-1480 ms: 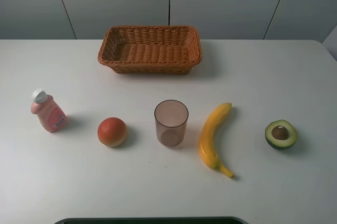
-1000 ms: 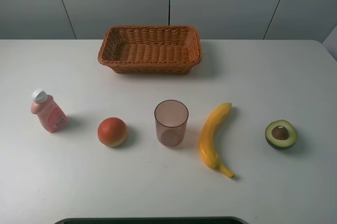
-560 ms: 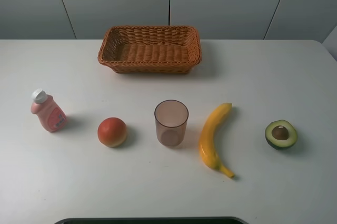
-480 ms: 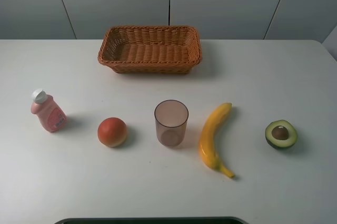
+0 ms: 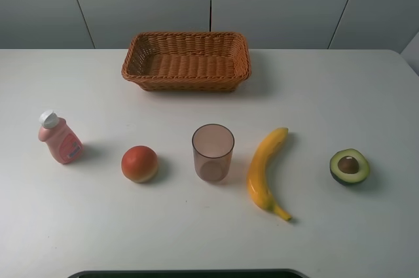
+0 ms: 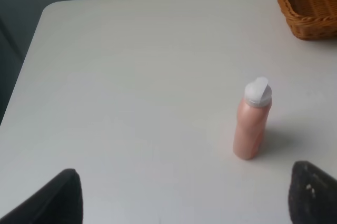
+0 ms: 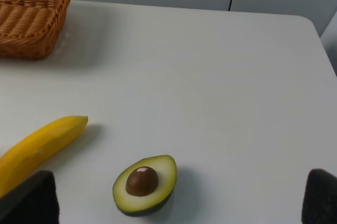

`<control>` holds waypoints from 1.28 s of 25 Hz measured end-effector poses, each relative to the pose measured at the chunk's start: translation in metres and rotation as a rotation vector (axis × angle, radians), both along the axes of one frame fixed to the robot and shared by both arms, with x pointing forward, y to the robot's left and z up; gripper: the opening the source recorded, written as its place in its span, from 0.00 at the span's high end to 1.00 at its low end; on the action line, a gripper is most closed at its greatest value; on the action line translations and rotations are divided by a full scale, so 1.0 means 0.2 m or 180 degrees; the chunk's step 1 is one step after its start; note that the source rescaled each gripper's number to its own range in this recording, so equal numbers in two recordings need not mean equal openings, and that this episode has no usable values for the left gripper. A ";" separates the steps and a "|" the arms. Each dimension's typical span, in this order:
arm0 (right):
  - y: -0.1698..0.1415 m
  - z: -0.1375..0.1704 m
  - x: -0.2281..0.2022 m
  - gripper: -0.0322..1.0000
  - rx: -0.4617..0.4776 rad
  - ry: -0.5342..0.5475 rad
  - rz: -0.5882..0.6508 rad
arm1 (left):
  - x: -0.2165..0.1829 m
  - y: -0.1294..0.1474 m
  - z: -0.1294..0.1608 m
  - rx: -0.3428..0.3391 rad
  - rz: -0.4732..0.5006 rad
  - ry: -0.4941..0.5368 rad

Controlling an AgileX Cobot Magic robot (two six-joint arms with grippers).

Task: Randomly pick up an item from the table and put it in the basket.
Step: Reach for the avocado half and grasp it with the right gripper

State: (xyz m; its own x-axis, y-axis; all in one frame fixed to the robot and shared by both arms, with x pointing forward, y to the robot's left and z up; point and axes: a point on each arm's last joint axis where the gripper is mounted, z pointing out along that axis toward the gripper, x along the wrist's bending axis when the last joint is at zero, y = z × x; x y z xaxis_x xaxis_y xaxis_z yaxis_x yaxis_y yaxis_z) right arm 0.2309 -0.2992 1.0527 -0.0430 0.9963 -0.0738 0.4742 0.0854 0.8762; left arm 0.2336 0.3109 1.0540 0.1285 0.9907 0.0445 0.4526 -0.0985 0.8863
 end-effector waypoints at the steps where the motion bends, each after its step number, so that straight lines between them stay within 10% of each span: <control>1: 0.00 0.00 0.00 0.00 0.0000 0.0000 0.0000 | 0.00 0.00 0.00 0.0000 0.0000 0.0000; 32: 0.01 0.09 0.00 0.00 -0.0049 -0.0134 0.0084 | 0.00 0.00 0.00 -0.0005 0.0003 0.0001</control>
